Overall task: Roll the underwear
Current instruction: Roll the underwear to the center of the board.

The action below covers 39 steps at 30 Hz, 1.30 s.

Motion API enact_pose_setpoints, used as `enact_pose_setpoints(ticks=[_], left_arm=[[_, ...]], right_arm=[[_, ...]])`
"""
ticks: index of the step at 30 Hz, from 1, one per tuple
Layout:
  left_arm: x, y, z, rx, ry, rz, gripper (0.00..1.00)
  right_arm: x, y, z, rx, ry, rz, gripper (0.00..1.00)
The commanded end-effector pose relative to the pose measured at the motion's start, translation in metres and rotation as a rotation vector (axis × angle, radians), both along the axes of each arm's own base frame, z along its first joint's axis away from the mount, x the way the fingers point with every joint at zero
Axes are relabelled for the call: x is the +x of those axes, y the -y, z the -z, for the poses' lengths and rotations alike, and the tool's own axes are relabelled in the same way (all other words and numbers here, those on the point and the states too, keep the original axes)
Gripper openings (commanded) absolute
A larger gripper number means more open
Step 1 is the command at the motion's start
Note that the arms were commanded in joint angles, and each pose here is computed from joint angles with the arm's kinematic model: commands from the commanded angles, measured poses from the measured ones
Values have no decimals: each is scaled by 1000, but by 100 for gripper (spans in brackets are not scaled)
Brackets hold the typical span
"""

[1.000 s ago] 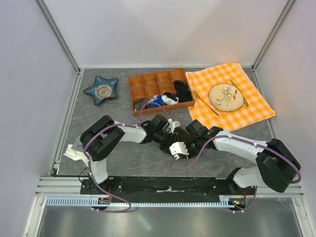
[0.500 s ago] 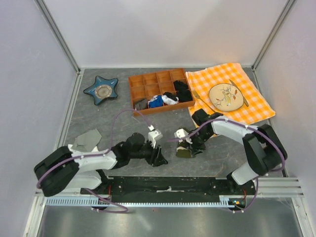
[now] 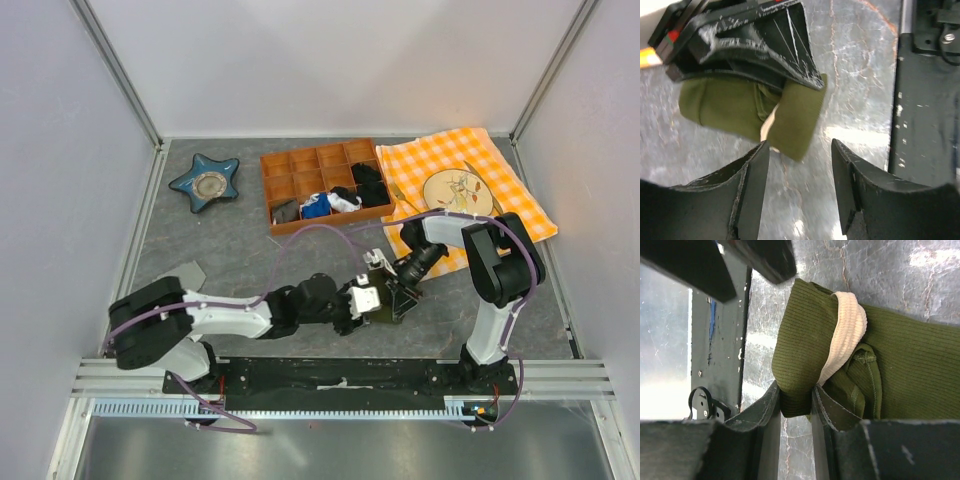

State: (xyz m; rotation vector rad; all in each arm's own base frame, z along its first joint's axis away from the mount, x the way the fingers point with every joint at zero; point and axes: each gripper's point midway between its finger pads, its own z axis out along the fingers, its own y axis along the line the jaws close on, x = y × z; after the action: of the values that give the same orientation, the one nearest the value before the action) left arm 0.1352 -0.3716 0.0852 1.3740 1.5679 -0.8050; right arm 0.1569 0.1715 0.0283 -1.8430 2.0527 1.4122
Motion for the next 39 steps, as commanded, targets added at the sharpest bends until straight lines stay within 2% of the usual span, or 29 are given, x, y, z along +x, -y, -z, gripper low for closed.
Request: enact_pose_setpoints(ticks=[1,11,14,15,16,18,19,24,25,28,32,36,39], left_arm=[[21,23,8,91,219,52,60],[25,44,43,221,300,129,60],[26,44,52,251,288,125,54],[27,45,52,253,286,119,50],[27,44,55,265,278,114,34],[26,40,62,293,244,97,17],[25,37,65,305,228,91,2],[12,18,79,364,86,37,2],[8,15,81,369,59,35,2],[-3,6,85,389,-31,18,2],[-13,0,88,414,-120,-5,2],[-15,3,85,430,-155,-23,2],[-17,5,83,466,-202,-38,2]], right_arm=[[-3,3,-2,21,-12,-25,26],[-3,5,2,18,-21,-26,27],[-3,5,2,18,-21,-25,28],[-3,6,2,16,-20,-25,29],[-2,5,1,14,-20,-21,32],[0,6,0,8,-19,-12,36],[2,6,-2,6,-17,2,39],[18,8,-21,8,34,68,51],[25,9,-28,19,65,92,59],[34,15,-43,37,109,143,62],[45,24,-48,40,125,210,61],[52,33,-33,-46,84,299,54],[65,36,-21,-80,137,331,51]])
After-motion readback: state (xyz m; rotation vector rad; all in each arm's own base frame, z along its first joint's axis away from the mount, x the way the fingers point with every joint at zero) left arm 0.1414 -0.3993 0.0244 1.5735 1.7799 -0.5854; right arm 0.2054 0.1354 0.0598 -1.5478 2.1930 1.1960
